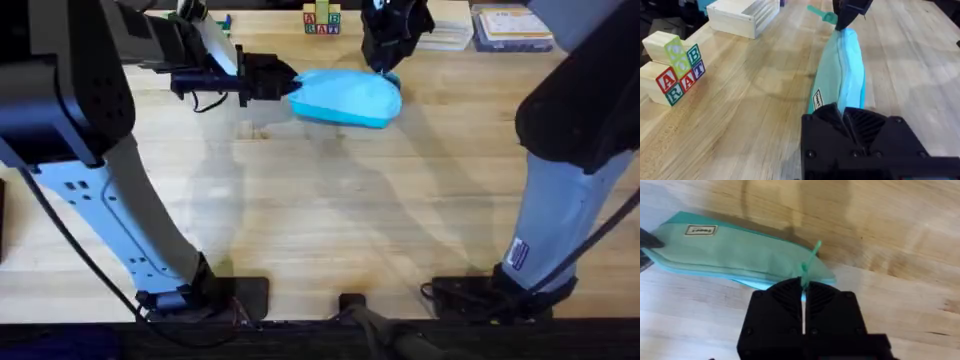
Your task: Unzip the bag, pick up the pens from the table one at a time and place them inside, then zip the bag closed.
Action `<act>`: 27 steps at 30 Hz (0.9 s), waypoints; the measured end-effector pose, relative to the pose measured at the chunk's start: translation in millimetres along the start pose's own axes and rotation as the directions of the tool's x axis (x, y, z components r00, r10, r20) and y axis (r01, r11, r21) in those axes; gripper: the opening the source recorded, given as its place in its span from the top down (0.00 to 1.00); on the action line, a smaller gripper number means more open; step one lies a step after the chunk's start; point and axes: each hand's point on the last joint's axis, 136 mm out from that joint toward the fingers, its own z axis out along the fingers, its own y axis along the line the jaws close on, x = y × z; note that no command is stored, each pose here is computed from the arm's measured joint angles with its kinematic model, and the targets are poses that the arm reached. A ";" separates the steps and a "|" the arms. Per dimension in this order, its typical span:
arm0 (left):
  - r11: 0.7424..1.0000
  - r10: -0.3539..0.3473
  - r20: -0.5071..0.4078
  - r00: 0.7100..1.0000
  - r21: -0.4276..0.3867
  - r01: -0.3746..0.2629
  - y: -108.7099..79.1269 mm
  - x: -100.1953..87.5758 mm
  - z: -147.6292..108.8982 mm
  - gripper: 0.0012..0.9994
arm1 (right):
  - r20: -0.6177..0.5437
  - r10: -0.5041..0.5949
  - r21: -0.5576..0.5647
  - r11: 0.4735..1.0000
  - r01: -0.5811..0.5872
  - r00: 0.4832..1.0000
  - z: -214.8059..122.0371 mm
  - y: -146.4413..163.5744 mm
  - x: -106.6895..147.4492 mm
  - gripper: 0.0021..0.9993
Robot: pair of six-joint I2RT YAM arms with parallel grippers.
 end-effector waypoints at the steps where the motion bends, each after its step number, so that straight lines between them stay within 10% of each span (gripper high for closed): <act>1: 1.000 0.000 0.000 1.000 0.000 0.000 0.0 0.0 0.0 0.96 | -0.003 0.004 0.002 1.000 -0.004 1.000 0.1 -2.2 0.4 0.97; 27: 1.000 -0.029 -0.009 1.000 0.005 0.029 -3.5 3.0 0.8 0.96 | -0.068 0.086 -0.010 0.996 -0.087 0.994 1.8 -31.0 12.3 0.97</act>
